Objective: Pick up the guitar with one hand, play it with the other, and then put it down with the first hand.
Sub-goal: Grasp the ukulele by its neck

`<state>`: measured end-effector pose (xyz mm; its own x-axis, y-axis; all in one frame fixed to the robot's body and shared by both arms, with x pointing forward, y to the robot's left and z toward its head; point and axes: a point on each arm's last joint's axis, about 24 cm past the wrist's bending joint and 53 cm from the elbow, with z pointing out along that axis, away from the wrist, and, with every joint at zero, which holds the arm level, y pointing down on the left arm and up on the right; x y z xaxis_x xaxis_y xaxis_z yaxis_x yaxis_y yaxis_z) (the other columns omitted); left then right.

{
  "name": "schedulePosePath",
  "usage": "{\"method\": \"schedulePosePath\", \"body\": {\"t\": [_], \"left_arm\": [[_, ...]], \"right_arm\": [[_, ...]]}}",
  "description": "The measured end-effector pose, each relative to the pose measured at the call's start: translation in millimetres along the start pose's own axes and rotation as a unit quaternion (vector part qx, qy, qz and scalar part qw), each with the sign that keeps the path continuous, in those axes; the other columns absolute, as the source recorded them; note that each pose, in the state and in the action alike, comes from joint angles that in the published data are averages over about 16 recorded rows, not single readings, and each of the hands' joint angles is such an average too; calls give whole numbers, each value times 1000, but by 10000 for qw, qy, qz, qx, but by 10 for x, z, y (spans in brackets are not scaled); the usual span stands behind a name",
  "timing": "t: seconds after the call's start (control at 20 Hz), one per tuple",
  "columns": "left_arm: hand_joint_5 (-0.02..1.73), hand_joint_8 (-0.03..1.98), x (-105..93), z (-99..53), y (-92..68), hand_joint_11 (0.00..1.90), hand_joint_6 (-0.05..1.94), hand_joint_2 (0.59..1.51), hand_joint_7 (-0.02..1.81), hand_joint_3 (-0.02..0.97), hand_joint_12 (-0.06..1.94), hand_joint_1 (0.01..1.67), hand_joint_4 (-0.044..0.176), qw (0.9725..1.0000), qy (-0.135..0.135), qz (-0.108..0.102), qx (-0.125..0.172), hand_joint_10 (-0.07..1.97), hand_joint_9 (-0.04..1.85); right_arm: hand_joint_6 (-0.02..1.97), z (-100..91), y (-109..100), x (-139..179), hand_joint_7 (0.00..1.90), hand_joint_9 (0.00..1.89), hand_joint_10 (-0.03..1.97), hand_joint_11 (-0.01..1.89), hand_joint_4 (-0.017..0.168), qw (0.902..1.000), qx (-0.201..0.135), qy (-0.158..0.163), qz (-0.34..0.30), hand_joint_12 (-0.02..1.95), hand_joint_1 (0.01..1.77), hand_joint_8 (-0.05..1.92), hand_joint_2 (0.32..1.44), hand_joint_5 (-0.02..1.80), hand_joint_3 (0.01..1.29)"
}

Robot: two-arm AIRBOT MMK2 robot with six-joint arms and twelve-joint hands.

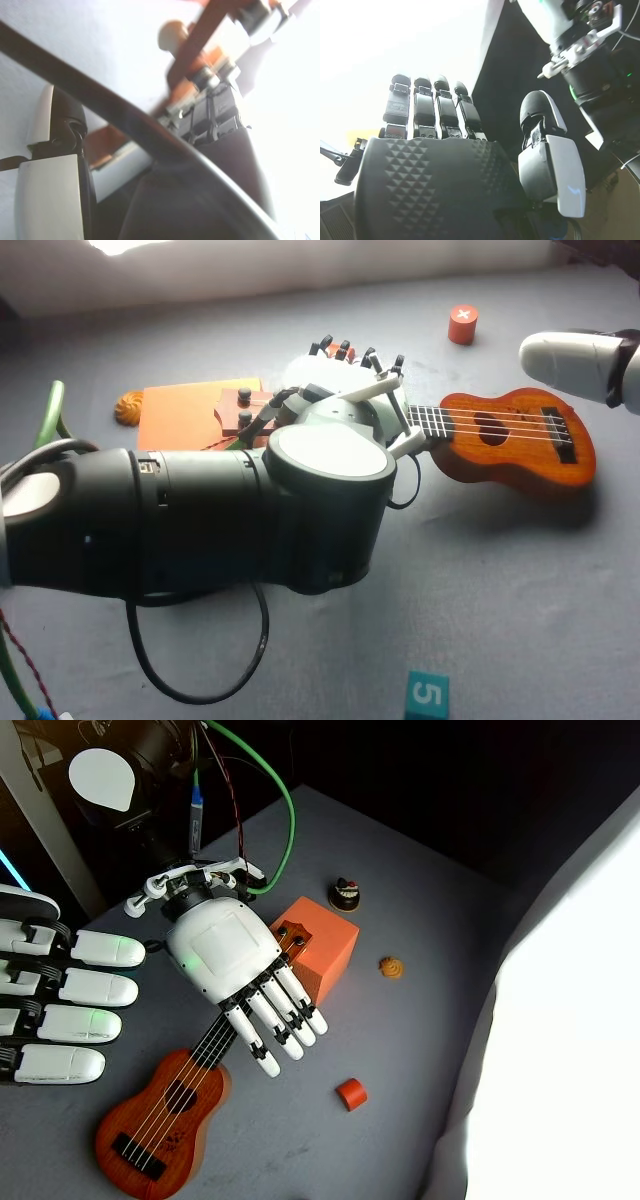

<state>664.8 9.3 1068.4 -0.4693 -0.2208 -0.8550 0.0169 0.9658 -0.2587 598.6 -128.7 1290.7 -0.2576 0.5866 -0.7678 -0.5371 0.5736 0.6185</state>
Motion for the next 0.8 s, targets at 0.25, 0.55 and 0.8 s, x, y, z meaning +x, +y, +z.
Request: {"method": "schedulePosePath", "body": {"t": [0.25, 0.55, 0.8], "left_arm": [[4, -12, 70, 61, -9, 18, -13, 1032, 19, 16, -14, 1076, 77, 10000, 15, 53, 5, 18, 14], [55, 1, 101, 122, -80, 18, -4, 1041, 96, 16, 138, 1067, 64, 9999, -7, 93, 70, 25, 88], [137, 408, 115, 147, -132, 57, 398, 1069, 154, 16, 660, 1048, 43, 9999, -14, 113, 126, 427, 158]], "right_arm": [[16, 0, 0, 3, 42, 22, 2, 21, -5, 10000, 2, 6, 0, -3, 166, 11, 1286, 49, 21], [17, 0, -1, 7, 50, 22, 2, 21, -5, 10000, 4, 13, 0, -3, 169, 11, 1285, 60, 20], [18, 0, -1, 10, 51, 21, 2, 21, -5, 10000, 5, 18, 0, -3, 171, 11, 1286, 57, 20]]}}
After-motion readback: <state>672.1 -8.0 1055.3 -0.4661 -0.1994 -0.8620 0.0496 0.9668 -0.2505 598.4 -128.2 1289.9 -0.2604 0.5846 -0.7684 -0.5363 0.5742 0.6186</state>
